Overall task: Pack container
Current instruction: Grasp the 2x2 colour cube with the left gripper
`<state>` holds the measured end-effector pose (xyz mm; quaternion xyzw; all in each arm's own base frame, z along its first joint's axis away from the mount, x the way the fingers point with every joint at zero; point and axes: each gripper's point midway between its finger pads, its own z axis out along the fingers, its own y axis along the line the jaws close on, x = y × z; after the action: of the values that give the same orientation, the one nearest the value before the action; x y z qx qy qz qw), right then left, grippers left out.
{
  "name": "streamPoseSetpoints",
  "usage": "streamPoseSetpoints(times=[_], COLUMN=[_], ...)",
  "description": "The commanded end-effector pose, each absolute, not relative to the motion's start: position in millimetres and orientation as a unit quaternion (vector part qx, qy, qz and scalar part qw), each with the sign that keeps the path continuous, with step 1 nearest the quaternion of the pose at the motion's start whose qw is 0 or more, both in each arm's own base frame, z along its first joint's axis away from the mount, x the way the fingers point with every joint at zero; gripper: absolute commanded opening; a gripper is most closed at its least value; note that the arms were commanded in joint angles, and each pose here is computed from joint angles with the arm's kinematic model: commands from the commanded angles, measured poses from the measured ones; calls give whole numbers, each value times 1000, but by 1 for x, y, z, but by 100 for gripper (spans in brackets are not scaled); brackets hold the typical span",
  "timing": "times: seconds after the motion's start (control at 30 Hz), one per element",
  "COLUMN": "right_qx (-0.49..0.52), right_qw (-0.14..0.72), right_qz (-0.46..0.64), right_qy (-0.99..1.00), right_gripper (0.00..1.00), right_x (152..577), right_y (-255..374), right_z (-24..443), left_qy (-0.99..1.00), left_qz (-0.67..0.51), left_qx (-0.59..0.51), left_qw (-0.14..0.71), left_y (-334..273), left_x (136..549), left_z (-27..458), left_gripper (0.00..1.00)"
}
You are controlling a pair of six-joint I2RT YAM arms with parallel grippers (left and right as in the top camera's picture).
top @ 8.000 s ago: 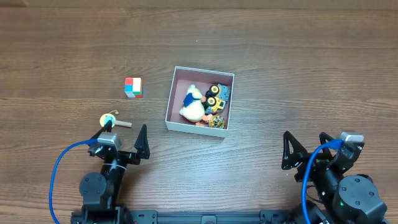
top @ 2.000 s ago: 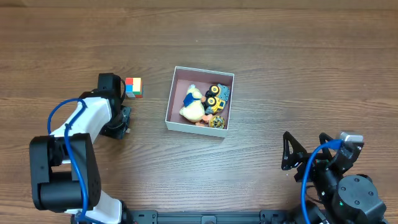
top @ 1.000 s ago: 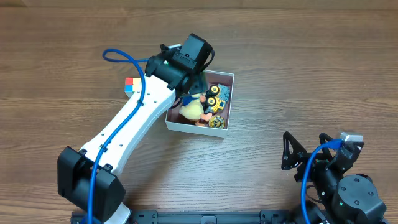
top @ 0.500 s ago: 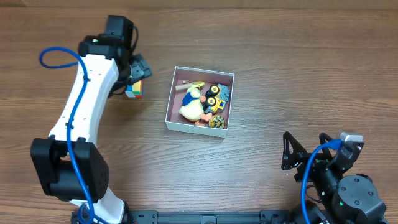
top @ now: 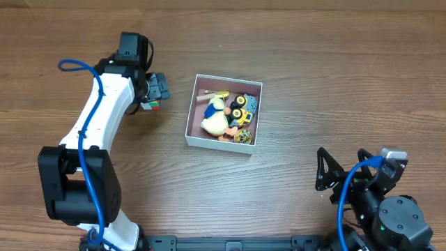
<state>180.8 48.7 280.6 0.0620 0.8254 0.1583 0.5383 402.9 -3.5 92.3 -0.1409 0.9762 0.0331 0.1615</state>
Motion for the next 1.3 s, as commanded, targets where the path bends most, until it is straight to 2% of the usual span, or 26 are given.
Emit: streamPoseSetpoints(times=[0.0, 0.2, 0.5, 0.87, 1.0, 1.03, 1.07, 1.1, 1.17, 1.27], right_qx=[60, 60, 60, 60, 60, 60, 60, 60, 60, 60], right_qw=[541, 541, 541, 541, 541, 541, 541, 541, 541, 541], right_qz=[160, 160, 160, 160, 160, 160, 160, 160, 160, 160], right_qy=[824, 824, 824, 824, 824, 824, 824, 824, 824, 824], right_gripper=[100, 100, 100, 100, 100, 100, 100, 100, 100, 100], right_x=[181, 181, 181, 181, 181, 181, 181, 181, 181, 181], right_y=[49, 49, 49, 49, 49, 49, 49, 49, 49, 49], right_z=[282, 282, 282, 282, 282, 282, 282, 282, 282, 282], left_qy=[986, 986, 989, 988, 990, 990, 990, 990, 990, 990], left_qz=[14, 7, 15, 10, -7, -7, -7, -7, -7, -7], left_qx=[-87, -63, -73, -86, -70, -71, -72, -72, -72, -72], left_qw=[143, 154, 128, 124, 125, 125, 125, 125, 125, 125], left_y=[-12, -16, -12, 3, -4, -4, -4, -4, -4, -4], left_x=[399, 418, 419, 420, 421, 421, 421, 421, 421, 421], left_z=[75, 56, 24, 18, 18, 18, 18, 18, 18, 18], left_gripper=[100, 100, 100, 100, 93, 87, 76, 75, 65, 59])
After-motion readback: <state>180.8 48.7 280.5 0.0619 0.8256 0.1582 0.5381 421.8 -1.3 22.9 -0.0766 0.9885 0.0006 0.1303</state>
